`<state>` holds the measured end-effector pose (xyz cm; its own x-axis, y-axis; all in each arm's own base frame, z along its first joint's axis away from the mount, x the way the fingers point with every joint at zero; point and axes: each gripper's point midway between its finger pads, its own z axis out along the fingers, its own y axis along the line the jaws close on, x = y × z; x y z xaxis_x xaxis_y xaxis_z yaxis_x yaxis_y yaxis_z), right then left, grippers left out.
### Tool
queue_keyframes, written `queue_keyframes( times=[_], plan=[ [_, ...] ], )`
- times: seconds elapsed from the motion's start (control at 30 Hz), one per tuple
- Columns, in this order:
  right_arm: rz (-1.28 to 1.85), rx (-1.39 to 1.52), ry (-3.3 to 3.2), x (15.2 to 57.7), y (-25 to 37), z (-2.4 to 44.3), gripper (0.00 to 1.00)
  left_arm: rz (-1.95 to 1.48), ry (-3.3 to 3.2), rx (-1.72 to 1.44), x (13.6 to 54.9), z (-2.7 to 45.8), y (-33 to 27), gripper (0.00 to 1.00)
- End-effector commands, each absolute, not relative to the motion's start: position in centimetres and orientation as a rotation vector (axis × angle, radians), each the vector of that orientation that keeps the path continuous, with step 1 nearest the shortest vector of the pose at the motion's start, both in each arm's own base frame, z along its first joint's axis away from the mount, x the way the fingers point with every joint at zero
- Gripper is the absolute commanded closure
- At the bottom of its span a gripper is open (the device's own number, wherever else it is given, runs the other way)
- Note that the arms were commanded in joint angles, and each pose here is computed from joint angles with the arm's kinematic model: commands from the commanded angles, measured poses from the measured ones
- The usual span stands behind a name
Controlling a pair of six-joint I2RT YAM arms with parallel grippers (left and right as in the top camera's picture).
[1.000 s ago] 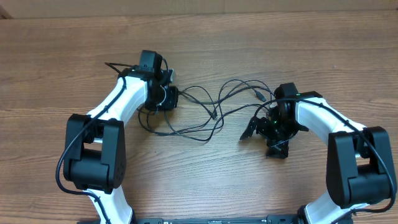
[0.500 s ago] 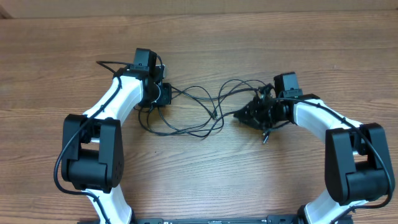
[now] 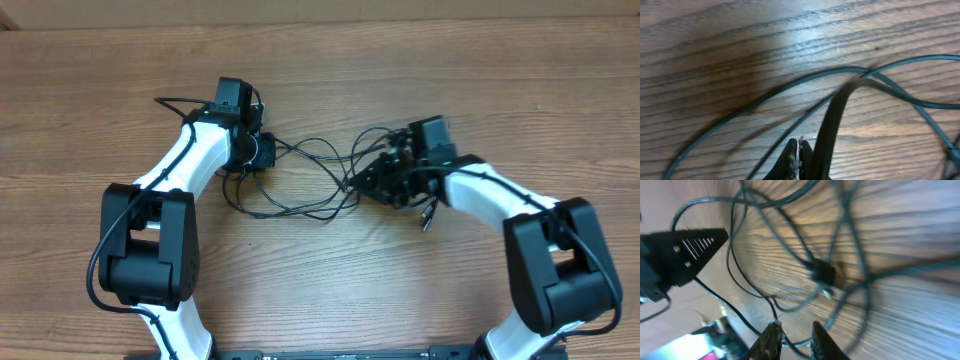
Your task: Untangle cables
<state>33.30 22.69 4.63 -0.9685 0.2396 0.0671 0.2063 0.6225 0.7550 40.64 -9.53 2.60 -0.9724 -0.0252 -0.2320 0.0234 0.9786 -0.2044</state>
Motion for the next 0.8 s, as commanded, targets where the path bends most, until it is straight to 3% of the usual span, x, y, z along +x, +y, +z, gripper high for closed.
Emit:
queue_keyframes(
  times=[0.0,0.13,0.37,0.77],
  plan=[
    [1.217,0.294,2.760,33.7,24.4,4.4,0.82,-0.114,2.878,-0.071,41.1,2.6,-7.0,0.96],
    [1.201,0.263,2.791,32.8,25.2,4.1,0.88,-0.019,2.875,-0.110,41.1,2.5,-5.8,0.96],
    [1.204,0.244,2.811,32.1,25.7,4.0,0.78,-0.034,2.864,-0.144,41.4,2.6,-5.9,0.95],
    [1.167,0.249,2.789,32.8,25.4,3.9,0.75,-0.044,2.866,-0.140,41.3,2.6,-6.1,0.95]
  ],
)
